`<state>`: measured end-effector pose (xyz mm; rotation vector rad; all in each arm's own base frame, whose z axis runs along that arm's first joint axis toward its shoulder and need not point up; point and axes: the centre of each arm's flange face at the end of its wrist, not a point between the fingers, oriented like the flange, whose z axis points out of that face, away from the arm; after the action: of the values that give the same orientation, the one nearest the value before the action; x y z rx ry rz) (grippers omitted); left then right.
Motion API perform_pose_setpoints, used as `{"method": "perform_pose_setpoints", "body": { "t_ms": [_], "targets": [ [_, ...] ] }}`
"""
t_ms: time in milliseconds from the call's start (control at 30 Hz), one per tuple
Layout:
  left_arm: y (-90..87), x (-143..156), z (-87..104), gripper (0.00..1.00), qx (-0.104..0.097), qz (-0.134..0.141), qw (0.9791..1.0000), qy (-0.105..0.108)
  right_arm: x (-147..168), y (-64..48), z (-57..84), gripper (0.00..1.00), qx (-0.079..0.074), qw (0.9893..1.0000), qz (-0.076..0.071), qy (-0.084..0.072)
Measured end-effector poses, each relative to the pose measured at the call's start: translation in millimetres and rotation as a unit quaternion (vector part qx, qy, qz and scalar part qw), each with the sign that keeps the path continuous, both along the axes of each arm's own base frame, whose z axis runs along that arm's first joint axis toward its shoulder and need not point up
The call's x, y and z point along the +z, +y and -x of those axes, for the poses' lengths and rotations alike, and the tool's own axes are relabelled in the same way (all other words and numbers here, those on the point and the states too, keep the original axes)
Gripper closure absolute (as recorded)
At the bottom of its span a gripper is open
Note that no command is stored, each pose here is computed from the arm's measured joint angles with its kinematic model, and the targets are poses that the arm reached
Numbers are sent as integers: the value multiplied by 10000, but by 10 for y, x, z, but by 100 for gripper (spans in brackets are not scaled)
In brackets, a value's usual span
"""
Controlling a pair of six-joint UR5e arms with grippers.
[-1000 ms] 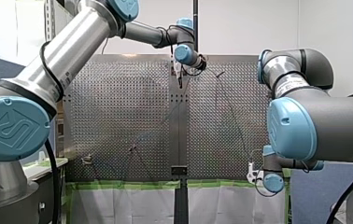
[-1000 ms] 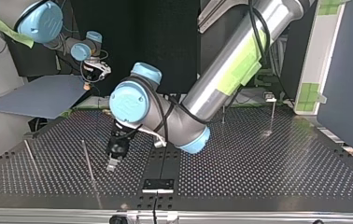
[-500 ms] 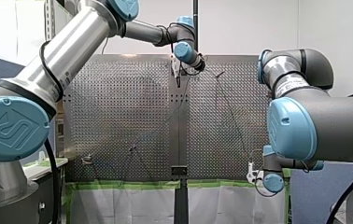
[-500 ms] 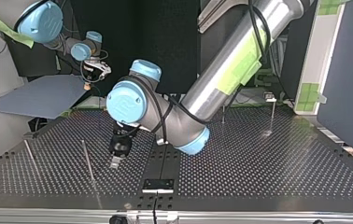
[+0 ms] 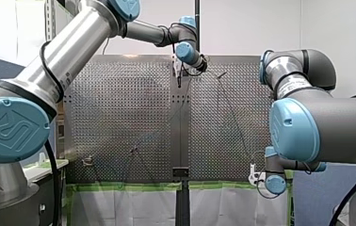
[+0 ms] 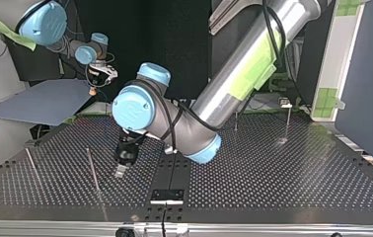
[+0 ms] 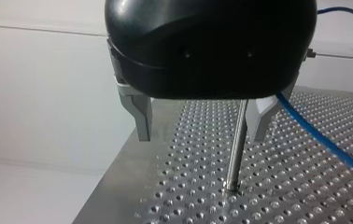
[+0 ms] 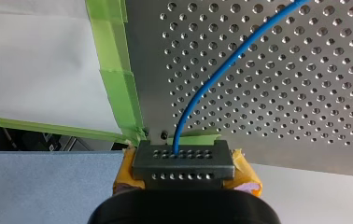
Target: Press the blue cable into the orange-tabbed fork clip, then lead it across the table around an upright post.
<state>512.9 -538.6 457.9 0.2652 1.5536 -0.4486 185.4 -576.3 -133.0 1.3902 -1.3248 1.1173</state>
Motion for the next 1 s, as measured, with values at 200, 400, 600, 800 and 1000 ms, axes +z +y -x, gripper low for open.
{"method": "perform_pose_setpoints", "body": {
  "t_ms": [200, 400, 600, 800, 1000],
  "targets": [
    [-66, 10, 31, 0, -267, -22, 9996, -70, 0, 3, -6, 100, 5, 10000, 0, -1],
    [-133, 14, 78, 0, -548, -21, 9985, -89, 0, 5, -14, 100, 10, 10000, 5, -7],
    [-150, 15, 88, 0, -627, -8, 9980, -89, -1, 8, -18, 100, 14, 10000, 1, -7],
    [-153, 16, 91, 0, -640, 0, 9979, -89, -2, 9, -18, 100, 15, 10000, -3, -5],
    [-155, 16, 91, 0, -646, 6, 9979, -91, -3, 9, -19, 100, 16, 10000, -5, -1]
  ]
}}
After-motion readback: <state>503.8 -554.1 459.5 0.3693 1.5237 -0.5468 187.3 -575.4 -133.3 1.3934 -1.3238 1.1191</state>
